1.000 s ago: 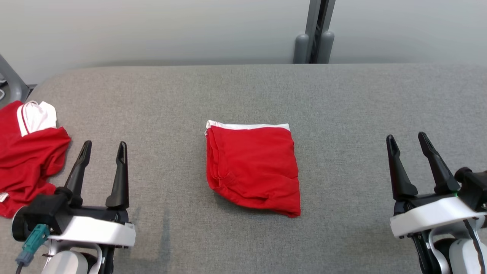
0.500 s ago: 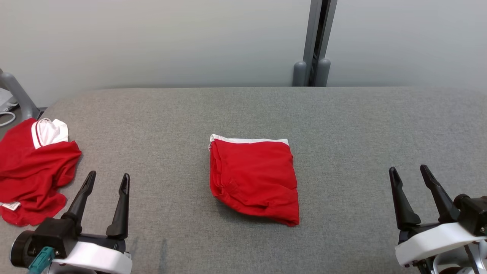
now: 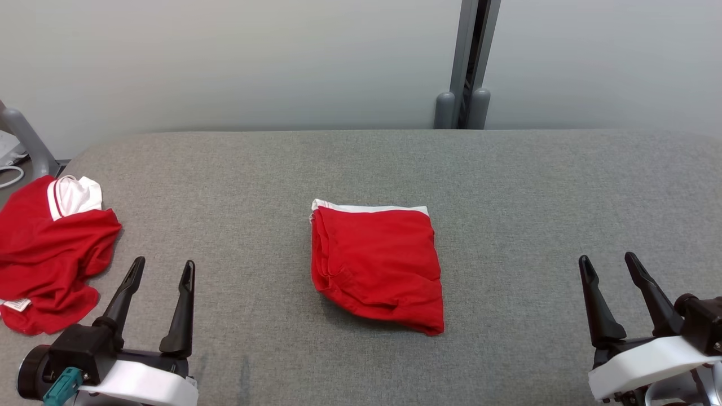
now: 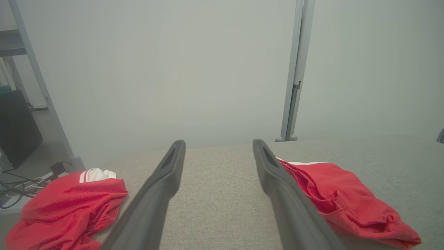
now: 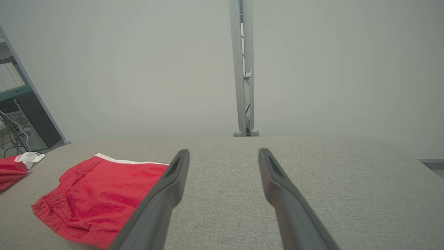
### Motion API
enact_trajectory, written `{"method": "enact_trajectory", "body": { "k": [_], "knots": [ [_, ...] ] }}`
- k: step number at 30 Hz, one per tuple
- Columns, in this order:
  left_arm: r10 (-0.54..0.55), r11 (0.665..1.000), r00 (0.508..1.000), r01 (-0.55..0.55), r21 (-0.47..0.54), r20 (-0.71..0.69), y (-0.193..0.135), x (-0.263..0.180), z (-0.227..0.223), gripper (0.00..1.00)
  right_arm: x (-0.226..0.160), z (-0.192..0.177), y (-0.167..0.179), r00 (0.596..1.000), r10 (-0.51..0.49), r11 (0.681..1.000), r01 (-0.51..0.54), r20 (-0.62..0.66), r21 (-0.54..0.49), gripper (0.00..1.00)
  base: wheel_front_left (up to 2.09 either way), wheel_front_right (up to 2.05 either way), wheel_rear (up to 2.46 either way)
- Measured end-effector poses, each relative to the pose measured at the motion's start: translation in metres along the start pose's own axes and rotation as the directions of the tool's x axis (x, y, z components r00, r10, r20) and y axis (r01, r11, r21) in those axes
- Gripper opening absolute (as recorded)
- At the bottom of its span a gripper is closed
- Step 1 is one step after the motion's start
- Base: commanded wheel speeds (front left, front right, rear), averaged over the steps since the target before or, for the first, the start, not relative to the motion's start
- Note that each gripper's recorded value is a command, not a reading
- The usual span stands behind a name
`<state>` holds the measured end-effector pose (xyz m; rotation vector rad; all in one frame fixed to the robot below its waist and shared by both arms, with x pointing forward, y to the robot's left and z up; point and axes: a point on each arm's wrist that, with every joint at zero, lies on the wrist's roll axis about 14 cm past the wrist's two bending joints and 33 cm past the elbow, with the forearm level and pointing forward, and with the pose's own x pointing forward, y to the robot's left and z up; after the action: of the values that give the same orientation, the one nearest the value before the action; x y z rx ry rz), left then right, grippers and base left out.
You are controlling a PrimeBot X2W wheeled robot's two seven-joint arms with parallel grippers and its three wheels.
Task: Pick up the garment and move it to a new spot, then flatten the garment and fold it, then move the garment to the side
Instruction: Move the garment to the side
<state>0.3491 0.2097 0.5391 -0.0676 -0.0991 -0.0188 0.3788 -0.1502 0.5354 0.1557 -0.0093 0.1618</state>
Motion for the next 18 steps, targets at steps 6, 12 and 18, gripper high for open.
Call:
{"method": "enact_trajectory", "body": {
  "k": [6, 12, 18],
  "knots": [
    [0.002, 1.000, 1.000, -0.002, -0.002, -0.006, -0.0002, 0.0008, -0.0004, 1.00, 0.0009, 0.0000, -0.0001, 1.000, 0.000, 1.000, 0.000, 0.000, 0.000, 1.00, 0.00, 0.00, 0.00],
    [0.005, 1.000, 1.000, -0.005, -0.002, -0.014, -0.0008, 0.0003, -0.0015, 1.00, 0.0006, 0.0008, -0.0005, 1.000, -0.001, 1.000, 0.001, 0.002, 0.001, 1.00, 0.00, 0.00, 0.00],
    [0.005, 1.000, 1.000, -0.006, -0.004, -0.021, -0.0012, 0.0019, -0.0035, 1.00, 0.0091, -0.0046, 0.0035, 0.999, 0.013, 1.000, -0.013, -0.031, -0.016, 1.00, 0.00, 0.00, 0.00]
  ]
}}
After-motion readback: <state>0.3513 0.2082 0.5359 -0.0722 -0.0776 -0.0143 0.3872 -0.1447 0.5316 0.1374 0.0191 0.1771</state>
